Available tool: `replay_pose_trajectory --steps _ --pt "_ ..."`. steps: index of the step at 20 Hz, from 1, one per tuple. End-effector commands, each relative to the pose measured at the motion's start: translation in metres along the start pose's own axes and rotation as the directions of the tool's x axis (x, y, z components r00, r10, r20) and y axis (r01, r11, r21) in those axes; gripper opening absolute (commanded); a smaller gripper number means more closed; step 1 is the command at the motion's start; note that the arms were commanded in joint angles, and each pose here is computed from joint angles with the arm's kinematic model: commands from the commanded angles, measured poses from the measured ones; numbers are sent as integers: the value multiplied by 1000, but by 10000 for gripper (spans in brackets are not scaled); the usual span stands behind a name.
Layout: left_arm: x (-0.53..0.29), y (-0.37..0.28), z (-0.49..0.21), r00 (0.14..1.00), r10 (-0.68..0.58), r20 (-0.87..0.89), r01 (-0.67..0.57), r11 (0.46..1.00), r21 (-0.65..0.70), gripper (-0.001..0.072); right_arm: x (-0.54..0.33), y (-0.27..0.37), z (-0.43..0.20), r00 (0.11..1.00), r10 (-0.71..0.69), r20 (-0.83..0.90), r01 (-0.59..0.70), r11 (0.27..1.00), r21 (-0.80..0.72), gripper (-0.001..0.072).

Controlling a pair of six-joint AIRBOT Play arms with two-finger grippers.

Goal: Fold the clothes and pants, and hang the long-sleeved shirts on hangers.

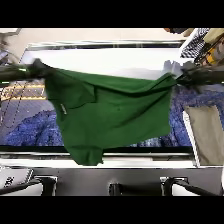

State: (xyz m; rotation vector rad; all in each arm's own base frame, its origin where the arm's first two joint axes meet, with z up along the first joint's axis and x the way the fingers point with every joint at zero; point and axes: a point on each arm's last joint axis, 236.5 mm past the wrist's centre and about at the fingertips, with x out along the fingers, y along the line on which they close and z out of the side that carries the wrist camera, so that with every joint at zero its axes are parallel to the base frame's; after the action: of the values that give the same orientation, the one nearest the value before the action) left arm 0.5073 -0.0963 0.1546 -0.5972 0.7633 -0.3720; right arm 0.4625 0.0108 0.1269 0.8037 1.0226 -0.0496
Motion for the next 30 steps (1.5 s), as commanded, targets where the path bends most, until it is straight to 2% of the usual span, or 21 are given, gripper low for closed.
replay_pose_trajectory --steps 1,4,6,7,8,9,10,11,13,15,19,20,22,25,27,30 --pt "108 49 -21 999 39 5 -38 993 -110 16 127 -33 15 999 5 -39 3 980 198 33" --pt "151 58 -36 999 35 -5 -35 987 -160 16 195 -41 8 996 62 -58 -36 928 371 34" --pt "164 58 -51 999 30 -43 -36 987 -159 17 219 -45 -4 993 79 -91 -33 908 419 39" --pt "166 58 -54 998 28 -55 -37 986 -160 21 225 -47 -9 992 71 -105 -22 911 412 84" --pt "165 57 -57 997 24 -67 -35 986 -161 64 224 -48 -11 991 69 -111 -22 924 381 165" --pt "162 57 -58 996 17 -84 -30 986 -164 148 219 -49 -9 991 71 -114 -26 934 355 270" --pt "155 56 -59 994 3 -110 -22 986 -167 296 210 -50 -9 989 74 -132 -25 939 344 398" --pt "147 57 -57 991 -11 -136 -12 985 -171 395 195 -53 -8 985 77 -154 -23 945 326 430" --pt "119 60 -51 982 -38 -185 4 983 -182 402 154 -66 0 979 81 -190 -39 976 214 435" --pt "81 69 -45 973 -55 -226 14 983 -183 402 105 -93 5 973 47 -226 -29 996 82 504" --pt "6 95 -56 939 3 -344 -57 987 -148 402 30 -174 -18 919 -116 -377 59 986 -159 503" --pt "-10 103 -63 930 30 -366 -87 986 -141 402 25 -179 -16 927 -58 -372 25 996 -91 503" --pt "-32 112 -73 930 55 -362 -120 980 -159 402 24 -187 -28 917 11 -398 -50 995 -88 503" --pt "-53 119 -93 931 67 -358 -135 976 -168 402 39 -205 -59 888 27 -459 -86 990 -110 504" --pt "-59 121 -107 926 66 -371 -136 976 -167 402 48 -219 -86 860 23 -510 -87 991 -102 573" --pt "-58 123 -119 918 60 -392 -142 973 -183 402 59 -231 -108 837 24 -547 -70 996 -62 571"
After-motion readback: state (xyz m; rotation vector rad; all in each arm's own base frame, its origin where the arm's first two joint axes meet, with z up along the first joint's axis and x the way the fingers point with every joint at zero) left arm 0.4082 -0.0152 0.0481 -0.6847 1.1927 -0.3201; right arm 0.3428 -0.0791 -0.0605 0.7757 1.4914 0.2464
